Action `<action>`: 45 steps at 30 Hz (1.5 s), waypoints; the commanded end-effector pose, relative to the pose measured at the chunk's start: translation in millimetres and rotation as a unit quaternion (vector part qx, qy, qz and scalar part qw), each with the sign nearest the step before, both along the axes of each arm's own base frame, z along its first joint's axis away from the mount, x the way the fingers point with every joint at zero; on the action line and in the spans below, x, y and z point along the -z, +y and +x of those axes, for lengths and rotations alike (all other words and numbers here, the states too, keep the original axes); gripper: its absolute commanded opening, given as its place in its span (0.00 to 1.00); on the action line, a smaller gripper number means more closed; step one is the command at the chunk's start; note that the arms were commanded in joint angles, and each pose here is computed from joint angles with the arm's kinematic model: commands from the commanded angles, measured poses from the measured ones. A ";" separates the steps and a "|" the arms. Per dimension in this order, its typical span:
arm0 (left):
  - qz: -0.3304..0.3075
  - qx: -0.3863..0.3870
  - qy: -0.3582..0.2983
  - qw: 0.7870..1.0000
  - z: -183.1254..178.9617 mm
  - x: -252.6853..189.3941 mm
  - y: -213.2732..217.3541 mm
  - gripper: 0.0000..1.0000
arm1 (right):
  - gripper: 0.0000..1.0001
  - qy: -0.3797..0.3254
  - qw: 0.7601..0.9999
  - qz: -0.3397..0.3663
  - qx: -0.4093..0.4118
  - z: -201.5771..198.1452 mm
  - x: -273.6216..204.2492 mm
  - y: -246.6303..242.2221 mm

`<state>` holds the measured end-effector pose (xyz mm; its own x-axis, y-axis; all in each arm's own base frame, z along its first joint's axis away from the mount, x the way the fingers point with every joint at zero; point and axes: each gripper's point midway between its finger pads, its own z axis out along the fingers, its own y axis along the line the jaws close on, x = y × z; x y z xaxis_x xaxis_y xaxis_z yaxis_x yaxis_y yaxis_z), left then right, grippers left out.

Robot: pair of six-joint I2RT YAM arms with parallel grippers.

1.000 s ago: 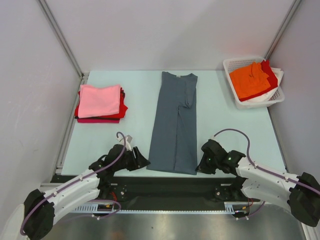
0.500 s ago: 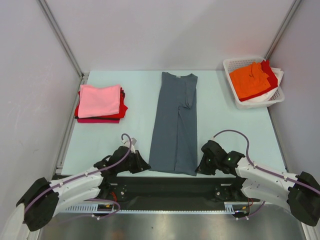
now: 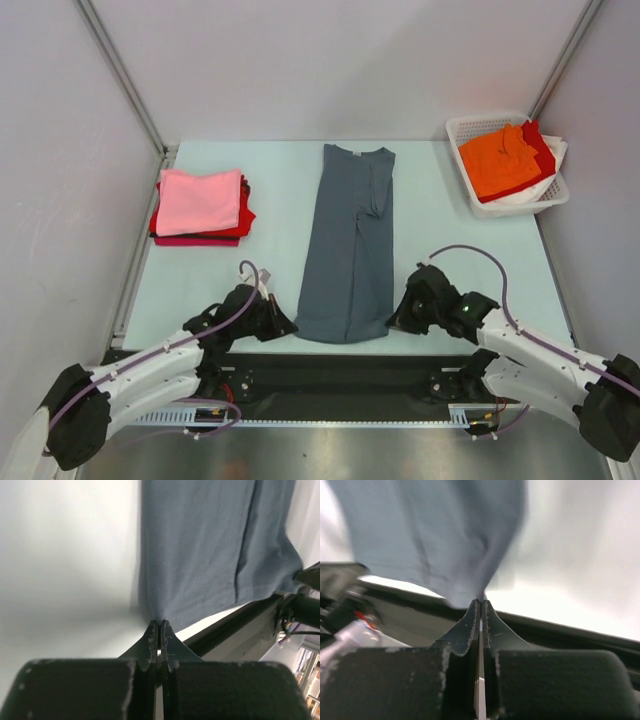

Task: Fold and stack the t-shirts
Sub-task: Fold the tshirt

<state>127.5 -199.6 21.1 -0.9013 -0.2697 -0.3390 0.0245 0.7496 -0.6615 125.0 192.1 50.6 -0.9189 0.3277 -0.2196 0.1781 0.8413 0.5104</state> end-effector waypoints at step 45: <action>0.025 -0.133 -0.116 0.984 358.7 -87.4 -32.5 0.06 | 0.47 -0.110 0.981 0.009 0.162 365.1 -38.6 -49.6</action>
<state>456.5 -226.8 83.0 -0.7346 -0.4842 -0.4753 -0.1314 0.7887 -0.6005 461.7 149.1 66.5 -0.7730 0.5435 -0.3271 0.3212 0.7800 0.5371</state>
